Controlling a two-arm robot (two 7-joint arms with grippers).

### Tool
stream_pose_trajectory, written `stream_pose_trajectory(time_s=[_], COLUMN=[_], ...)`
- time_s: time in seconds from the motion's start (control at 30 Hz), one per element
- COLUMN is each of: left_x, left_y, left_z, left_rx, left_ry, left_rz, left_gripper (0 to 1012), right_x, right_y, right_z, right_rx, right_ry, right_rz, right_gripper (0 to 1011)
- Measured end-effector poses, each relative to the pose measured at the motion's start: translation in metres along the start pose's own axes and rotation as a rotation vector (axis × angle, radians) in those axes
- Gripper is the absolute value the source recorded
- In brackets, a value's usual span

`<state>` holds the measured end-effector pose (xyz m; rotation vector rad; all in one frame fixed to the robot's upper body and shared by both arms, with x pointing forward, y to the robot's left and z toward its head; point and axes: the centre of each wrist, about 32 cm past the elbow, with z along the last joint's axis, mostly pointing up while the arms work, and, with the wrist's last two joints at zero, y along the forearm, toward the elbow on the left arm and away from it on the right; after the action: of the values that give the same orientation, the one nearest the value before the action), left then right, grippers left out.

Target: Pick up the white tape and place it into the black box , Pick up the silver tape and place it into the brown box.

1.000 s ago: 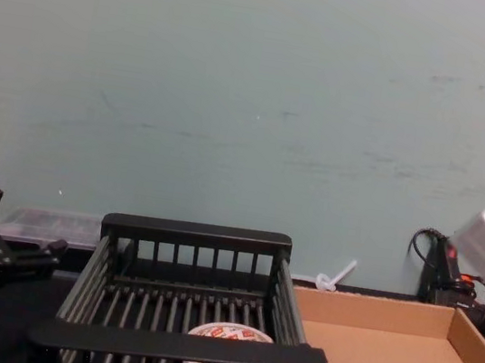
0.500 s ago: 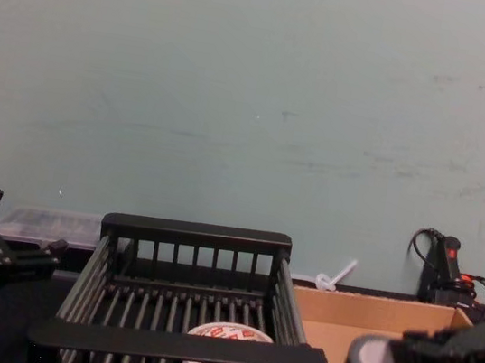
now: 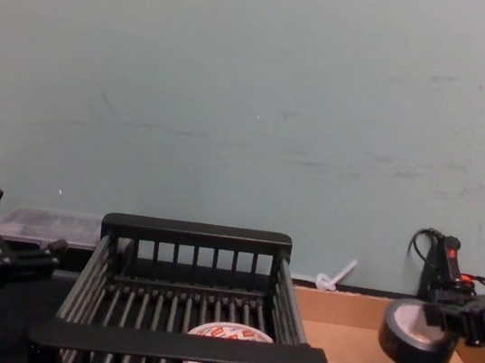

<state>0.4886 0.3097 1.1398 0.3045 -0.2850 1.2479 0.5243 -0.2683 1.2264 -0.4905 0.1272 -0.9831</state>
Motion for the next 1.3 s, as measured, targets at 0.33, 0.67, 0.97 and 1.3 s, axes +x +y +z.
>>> stream_pose_trajectory(time_s=[0.33, 0.67, 0.97, 1.3], left_x=[0.0, 0.0, 0.0, 0.0], left_y=[0.0, 0.0, 0.0, 0.0], left_z=[0.0, 0.0, 0.0, 0.0], left_rx=[0.0, 0.0, 0.0, 0.0], left_ry=[0.0, 0.0, 0.0, 0.0], left_rz=[0.0, 0.0, 0.0, 0.0], left_gripper=[1001, 1001, 1001, 1001], right_x=[0.0118, 0.0133, 0.0128, 0.0125], right_y=[0.016, 0.017, 0.017, 0.017], right_z=[-0.004, -0.005, -0.004, -0.004], right_rx=[-0.023, -0.025, -0.024, -0.025], right_ry=[0.043, 0.049, 0.047, 0.045], right_rz=[-0.057, -0.065, -0.064, -0.062], right_gripper=[143, 143, 145, 450])
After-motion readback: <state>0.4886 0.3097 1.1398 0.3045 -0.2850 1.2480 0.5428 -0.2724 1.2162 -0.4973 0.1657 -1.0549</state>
